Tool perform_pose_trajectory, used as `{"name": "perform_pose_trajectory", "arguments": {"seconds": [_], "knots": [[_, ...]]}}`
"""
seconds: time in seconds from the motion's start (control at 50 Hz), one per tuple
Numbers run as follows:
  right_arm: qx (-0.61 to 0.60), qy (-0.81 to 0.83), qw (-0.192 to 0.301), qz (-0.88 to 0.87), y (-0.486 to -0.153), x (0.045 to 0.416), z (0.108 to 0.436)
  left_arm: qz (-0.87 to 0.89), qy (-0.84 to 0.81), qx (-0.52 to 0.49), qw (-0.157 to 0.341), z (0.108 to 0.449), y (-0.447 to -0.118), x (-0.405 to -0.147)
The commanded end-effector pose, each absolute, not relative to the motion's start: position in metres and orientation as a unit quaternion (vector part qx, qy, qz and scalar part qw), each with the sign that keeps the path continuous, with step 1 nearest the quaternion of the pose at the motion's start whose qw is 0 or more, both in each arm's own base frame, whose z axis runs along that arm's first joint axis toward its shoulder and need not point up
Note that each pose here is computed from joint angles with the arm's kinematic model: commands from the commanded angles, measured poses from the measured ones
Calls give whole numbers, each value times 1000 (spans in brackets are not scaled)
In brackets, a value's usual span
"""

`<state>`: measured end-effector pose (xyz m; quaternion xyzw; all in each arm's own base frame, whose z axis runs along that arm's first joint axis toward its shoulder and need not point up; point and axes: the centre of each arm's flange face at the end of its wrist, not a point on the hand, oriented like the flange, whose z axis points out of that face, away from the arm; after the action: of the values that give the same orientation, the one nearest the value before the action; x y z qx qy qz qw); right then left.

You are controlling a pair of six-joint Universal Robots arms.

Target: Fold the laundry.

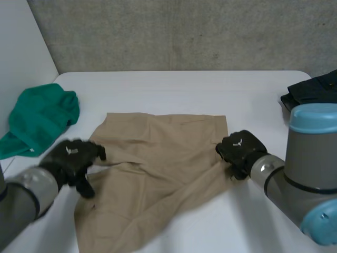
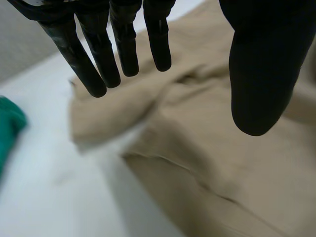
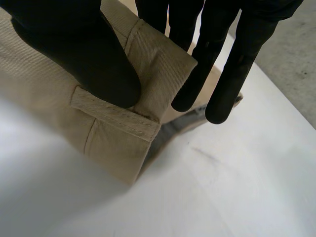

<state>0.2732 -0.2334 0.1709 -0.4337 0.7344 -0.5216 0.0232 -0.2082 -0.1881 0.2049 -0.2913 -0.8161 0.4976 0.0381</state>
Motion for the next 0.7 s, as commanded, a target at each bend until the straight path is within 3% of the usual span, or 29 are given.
{"name": "perform_pose_trajectory", "arguments": {"seconds": [0.02, 0.24, 0.38, 0.5, 0.52, 0.6, 0.7], "knots": [[-396, 748, 32, -532, -254, 284, 173, 414, -864, -274, 80, 193, -148, -208], [-375, 751, 23, -543, -258, 282, 178, 342, -891, -288, 75, 168, -133, -211], [-377, 755, 24, -536, -252, 276, 177, 356, -880, -311, 36, 163, -135, -213], [-489, 744, 16, -456, -211, 261, 169, 363, -860, -358, 21, 164, -126, -214], [-544, 732, 9, -411, -192, 250, 166, 352, -855, -379, 19, 167, -117, -211], [-636, 698, -11, -329, -168, 222, 165, 324, -843, -430, 11, 176, -102, -206], [-612, 693, -15, -382, -179, 233, 172, 370, -825, -427, 0, 190, -124, -208]]}}
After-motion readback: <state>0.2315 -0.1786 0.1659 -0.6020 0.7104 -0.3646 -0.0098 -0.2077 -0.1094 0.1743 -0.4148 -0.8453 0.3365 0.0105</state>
